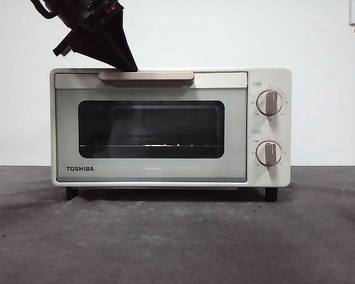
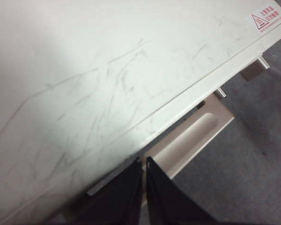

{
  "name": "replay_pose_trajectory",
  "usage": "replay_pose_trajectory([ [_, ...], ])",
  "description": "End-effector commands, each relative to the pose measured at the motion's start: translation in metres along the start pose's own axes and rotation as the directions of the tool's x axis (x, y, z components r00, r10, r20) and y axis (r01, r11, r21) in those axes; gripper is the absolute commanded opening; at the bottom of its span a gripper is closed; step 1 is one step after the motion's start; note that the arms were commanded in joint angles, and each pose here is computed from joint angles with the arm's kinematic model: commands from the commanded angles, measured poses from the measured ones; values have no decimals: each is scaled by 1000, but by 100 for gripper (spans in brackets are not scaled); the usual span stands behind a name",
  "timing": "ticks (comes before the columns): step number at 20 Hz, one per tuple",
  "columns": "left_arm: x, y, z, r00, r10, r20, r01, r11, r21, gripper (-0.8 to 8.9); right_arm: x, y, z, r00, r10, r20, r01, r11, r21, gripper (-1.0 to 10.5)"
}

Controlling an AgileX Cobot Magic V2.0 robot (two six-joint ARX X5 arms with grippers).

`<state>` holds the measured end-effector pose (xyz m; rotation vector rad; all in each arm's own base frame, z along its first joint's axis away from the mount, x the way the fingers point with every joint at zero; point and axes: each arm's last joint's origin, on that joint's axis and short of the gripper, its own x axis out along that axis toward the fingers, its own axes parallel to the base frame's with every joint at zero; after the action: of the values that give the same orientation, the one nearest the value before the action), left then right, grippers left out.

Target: The left arm flap open the oven, the right arm pick bread and place it into oven, the left arm flap close the oven

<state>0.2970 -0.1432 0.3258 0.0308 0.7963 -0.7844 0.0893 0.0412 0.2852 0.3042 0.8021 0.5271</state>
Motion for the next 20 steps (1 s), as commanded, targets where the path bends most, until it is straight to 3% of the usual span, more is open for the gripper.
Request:
replay_pose_trajectory([
  [1,6,0,2,1000,-3,-21,4,1000,31,16,-3,3,3,999,31,9,-31,999,8,147],
  [14,17,-20,-22,961,86,-262,-56,991,119,17,-3,4,3,999,44,5,-44,999,15,147],
  [20,23,-29,-53,958,65,-281,-36,994,108,17,-3,4,3,999,44,5,-44,999,15,147],
])
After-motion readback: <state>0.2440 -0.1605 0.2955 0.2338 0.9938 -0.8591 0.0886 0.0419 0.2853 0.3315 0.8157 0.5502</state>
